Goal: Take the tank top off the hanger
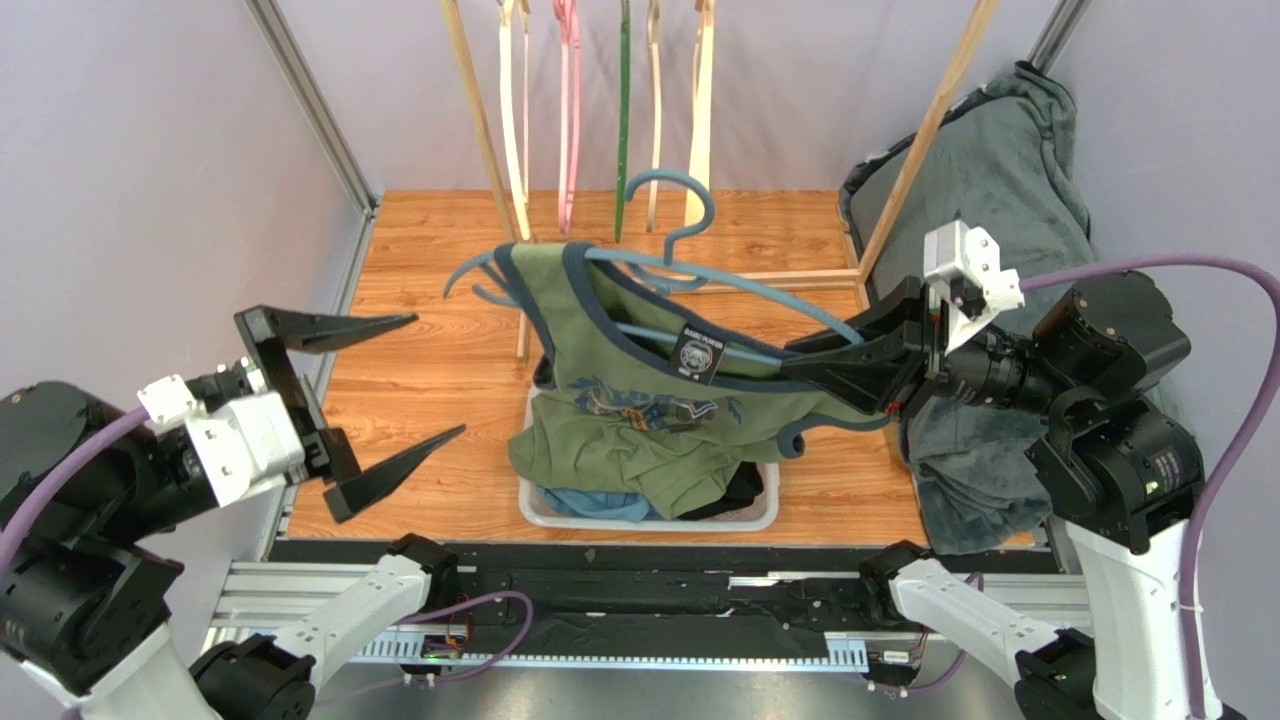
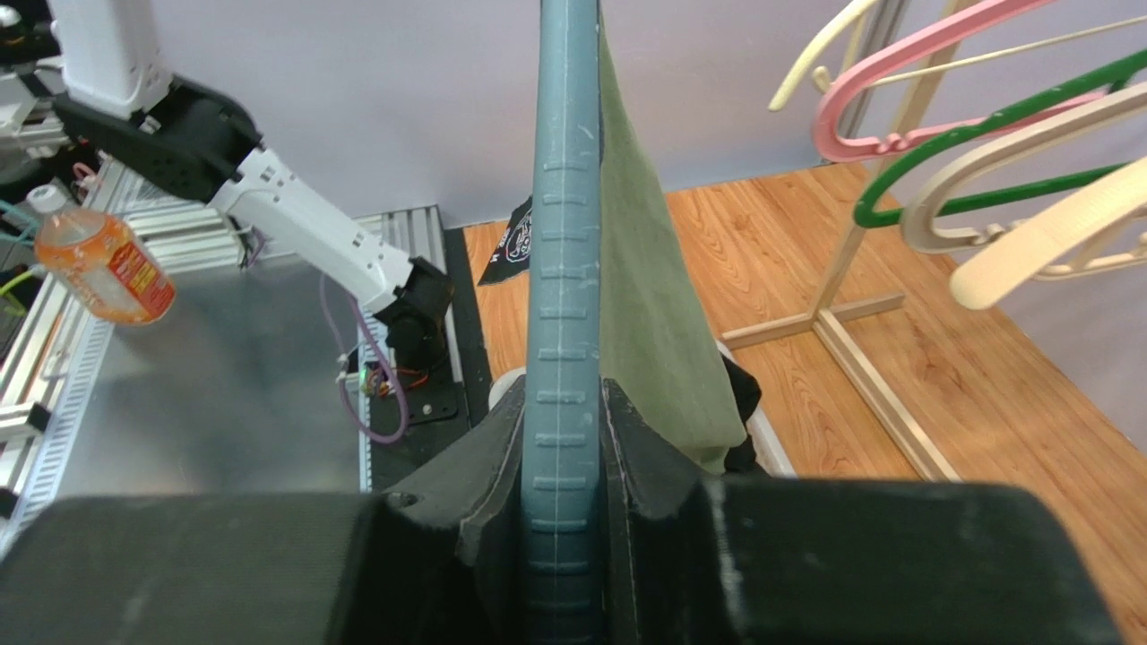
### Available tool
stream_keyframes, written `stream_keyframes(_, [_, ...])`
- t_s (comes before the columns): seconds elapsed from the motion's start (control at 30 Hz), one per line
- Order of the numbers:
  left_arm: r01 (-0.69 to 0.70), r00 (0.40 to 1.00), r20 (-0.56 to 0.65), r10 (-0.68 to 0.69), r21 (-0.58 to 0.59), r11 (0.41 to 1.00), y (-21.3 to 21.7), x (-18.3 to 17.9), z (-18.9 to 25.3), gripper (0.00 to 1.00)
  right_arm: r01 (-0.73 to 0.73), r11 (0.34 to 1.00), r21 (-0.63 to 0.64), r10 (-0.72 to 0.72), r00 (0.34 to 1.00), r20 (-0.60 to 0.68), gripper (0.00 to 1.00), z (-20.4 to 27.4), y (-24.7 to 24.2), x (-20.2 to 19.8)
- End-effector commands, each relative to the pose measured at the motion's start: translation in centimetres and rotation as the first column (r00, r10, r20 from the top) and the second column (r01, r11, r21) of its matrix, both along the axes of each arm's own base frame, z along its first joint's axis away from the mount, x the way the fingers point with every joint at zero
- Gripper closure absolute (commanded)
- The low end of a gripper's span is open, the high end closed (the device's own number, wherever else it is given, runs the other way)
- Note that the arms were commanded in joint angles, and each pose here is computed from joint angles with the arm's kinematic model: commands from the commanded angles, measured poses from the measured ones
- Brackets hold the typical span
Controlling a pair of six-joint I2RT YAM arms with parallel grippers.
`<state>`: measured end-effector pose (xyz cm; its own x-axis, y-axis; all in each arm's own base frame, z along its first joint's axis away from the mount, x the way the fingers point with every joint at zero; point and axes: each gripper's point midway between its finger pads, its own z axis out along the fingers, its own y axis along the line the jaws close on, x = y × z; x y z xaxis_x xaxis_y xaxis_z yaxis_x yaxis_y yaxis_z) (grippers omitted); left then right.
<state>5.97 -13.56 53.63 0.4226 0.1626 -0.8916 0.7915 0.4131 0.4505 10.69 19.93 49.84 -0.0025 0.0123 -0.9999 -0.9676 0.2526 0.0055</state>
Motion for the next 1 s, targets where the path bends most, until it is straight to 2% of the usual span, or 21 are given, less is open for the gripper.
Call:
stream_keyframes(0.0, [-0.039, 0.994, 0.107, 0.037, 0.017, 0.999, -0.5, 3.0, 2.4, 0.01, -0.041, 0.997, -0.061, 0.043, 0.999, 0.030, 1.00, -1.4, 0.2, -0.6])
stream_keyframes(0.07, [-0.024, 0.996, 0.090, 0.021, 0.032, 0.999, -1.1, 3.9, 2.0, 0.03, -0.050, 0.996, -0.072, 0.052, 0.998, 0.024, 1.00, -1.7, 0.6, -0.8])
stream_keyframes(0.23, [0.151, 0.988, 0.001, -0.153, 0.115, 0.982, -3.0, 2.7, -1.4, 0.08, -0.083, 0.990, -0.111, 0.086, 0.996, 0.018, 1.00, -2.3, 1.6, -1.1])
stream_keyframes(0.33, [0.216, 0.975, -0.078, -0.206, 0.153, 0.964, -3.4, 2.3, -3.6, 0.16, -0.091, 0.982, -0.164, 0.095, 0.995, 0.019, 1.00, -3.1, 2.8, -1.0])
stream_keyframes(0.43, [0.229, 0.970, -0.123, -0.208, 0.195, 0.954, -3.3, 2.5, -5.5, 0.34, -0.091, 0.971, -0.223, 0.097, 0.995, 0.015, 1.00, -3.9, 4.0, -0.7])
stream_keyframes(0.47, [0.234, 0.968, -0.141, -0.207, 0.213, 0.949, -3.2, 2.5, -6.3, 0.46, -0.067, 0.966, -0.249, 0.074, 0.997, 0.020, 1.00, -4.3, 4.1, -0.3])
stream_keyframes(0.53, [0.231, 0.967, -0.166, -0.195, 0.239, 0.943, -3.0, 2.6, -7.2, 0.49, -0.079, 0.961, -0.266, 0.088, 0.996, 0.023, 1.00, -4.5, 4.8, -0.3])
stream_keyframes(0.6, [0.242, 0.961, -0.200, -0.190, 0.278, 0.930, -2.7, 2.6, -8.6, 0.35, -0.072, 0.962, -0.263, 0.086, 0.995, 0.043, 1.00, -3.9, 4.8, -0.4])
stream_keyframes(0.73, [0.205, 0.969, -0.200, -0.145, 0.323, 0.924, -1.9, 2.8, -9.7, 0.24, -0.064, 0.966, -0.252, 0.083, 0.995, 0.062, 1.00, -3.0, 4.6, -0.4])
stream_keyframes(0.77, [0.187, 0.974, -0.183, -0.132, 0.328, 0.926, -1.7, 2.7, -9.6, 0.01, -0.066, 0.965, -0.254, 0.084, 0.995, 0.060, 1.00, -2.9, 4.5, -0.5])
stream_keyframes(0.97, [0.099, 0.990, -0.133, -0.056, 0.341, 0.935, -0.5, 2.8, -9.8, 0.01, -0.065, 0.961, -0.271, 0.082, 0.995, 0.055, 1.00, -3.2, 4.3, -0.6])
